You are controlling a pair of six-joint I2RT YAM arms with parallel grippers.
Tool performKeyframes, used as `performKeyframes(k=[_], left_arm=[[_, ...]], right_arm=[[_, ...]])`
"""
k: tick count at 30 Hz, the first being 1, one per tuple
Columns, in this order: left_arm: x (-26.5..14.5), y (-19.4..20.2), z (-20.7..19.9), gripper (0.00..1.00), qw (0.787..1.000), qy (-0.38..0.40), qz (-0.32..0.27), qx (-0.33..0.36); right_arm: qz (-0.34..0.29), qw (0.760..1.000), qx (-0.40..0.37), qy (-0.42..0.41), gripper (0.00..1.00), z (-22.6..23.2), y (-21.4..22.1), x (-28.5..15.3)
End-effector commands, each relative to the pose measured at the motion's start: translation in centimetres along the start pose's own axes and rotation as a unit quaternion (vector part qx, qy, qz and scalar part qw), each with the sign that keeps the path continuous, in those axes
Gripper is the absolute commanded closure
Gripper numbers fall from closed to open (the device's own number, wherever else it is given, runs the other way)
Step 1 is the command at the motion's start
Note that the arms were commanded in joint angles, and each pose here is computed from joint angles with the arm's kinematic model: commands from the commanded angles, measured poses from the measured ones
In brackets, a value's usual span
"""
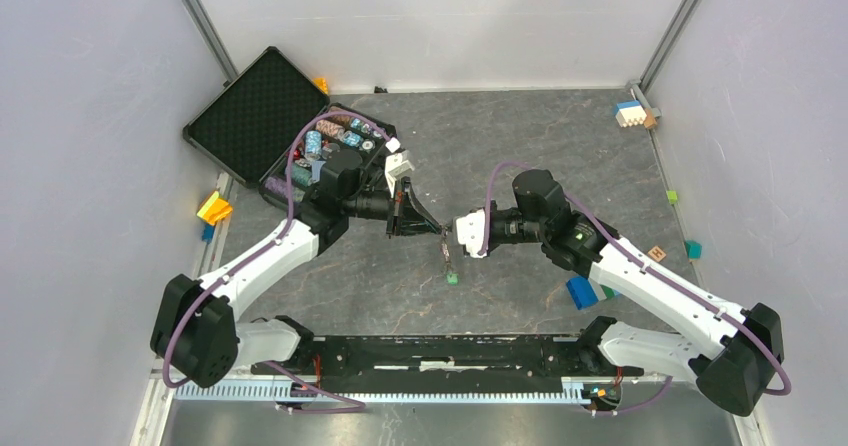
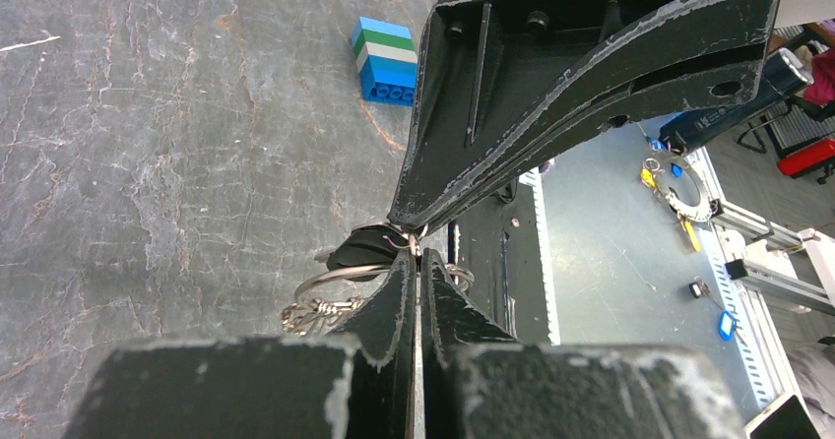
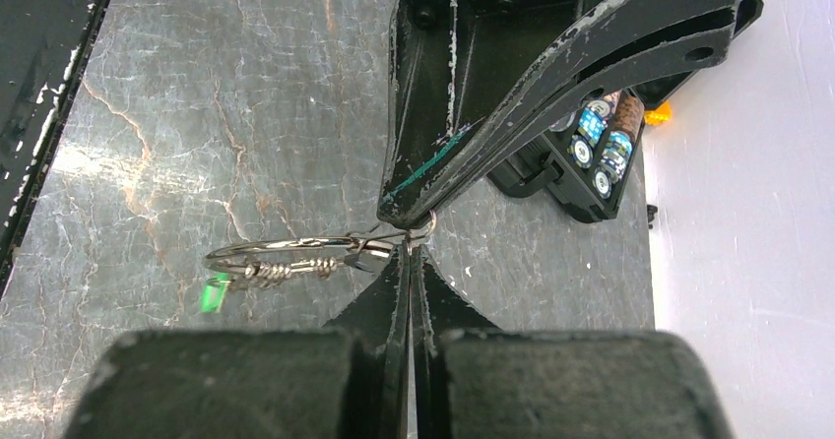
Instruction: Put the keys on the keyring
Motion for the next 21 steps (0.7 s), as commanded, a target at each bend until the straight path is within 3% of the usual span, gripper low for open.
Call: performKeyframes(k=[1,21], left_arm=[[0.17,-0.04,-0.89,0.98,1.0,0.029,0.006,-0.005],[0.49,0.51,-0.57,0.98,0.999,0.036,0.018,-0.028]], right_arm=[[-0.013,0.999,-0.023,0.041,1.0,-2.14,-1.35,-0.42],[0.01,0.997,-0.048,0.057,1.0,-2.52,-1.71,-0.25]])
Point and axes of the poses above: each gripper's point midway between its finger pads, its own x axis out along the fingers, its own z axis along the line the jaws close on, y = z × x, the point moved 4 cm from there along -x, back along the fingers, and after that the axes turned 12 degrees about -x, right-handed, at the moved point
